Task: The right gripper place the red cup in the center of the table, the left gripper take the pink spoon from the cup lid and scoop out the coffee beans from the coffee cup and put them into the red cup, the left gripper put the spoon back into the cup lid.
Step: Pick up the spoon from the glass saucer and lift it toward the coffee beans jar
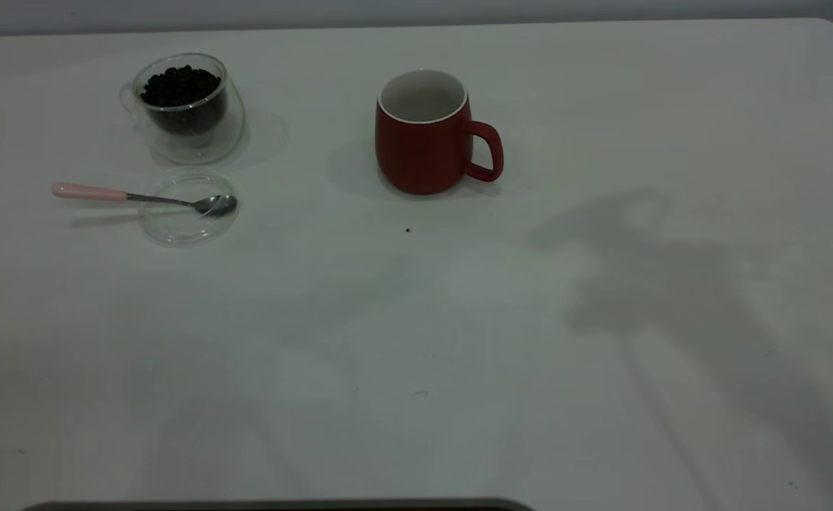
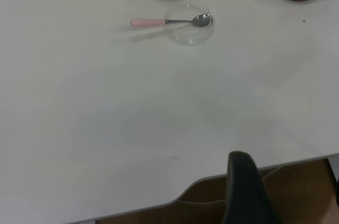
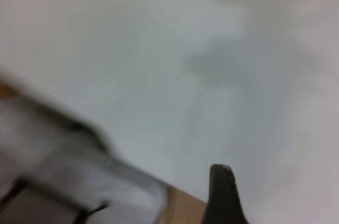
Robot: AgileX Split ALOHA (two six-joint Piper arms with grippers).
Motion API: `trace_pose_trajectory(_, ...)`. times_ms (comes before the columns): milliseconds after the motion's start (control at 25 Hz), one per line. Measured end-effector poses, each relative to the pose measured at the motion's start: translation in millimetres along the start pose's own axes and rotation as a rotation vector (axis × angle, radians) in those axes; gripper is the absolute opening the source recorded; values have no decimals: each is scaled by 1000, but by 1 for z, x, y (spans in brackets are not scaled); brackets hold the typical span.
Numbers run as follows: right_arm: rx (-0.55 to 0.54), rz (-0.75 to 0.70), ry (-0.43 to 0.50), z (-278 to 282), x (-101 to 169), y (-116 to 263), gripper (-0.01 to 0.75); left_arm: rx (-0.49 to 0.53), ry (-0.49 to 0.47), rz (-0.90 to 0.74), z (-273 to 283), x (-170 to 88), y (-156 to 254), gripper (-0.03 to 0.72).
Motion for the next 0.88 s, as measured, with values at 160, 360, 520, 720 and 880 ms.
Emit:
trace_pose_trajectory(160, -57, -67, 65, 35, -25, 52, 589, 0, 0, 0, 0, 0, 0, 465)
trace_pose_trajectory(360, -4, -106, 73, 28, -48, 140, 589, 0, 0, 0, 0, 0, 0, 465)
trace_pose_trajectory(520, -43, -184, 54, 19, -71, 193, 589, 0, 0, 0, 0, 0, 0, 465)
trace_pose_trajectory(720, -213, -247, 56, 22, -86, 229, 589, 0, 0, 0, 0, 0, 0, 465)
trace_pose_trajectory(880, -402, -285, 58, 29, -91, 243, 589, 0, 0, 0, 0, 0, 0, 465)
Point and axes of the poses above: a point on each arm's last joint axis where the gripper is mounted, z pointing back along that axis away from the gripper, x along the wrist's bending axis when the last joint is at zero, y = z × x, the point moved 8 cm from there along -z, pointing out along that axis toward the gripper, and after that the axes turned 14 degrees about -z, right-handed, at the moved point
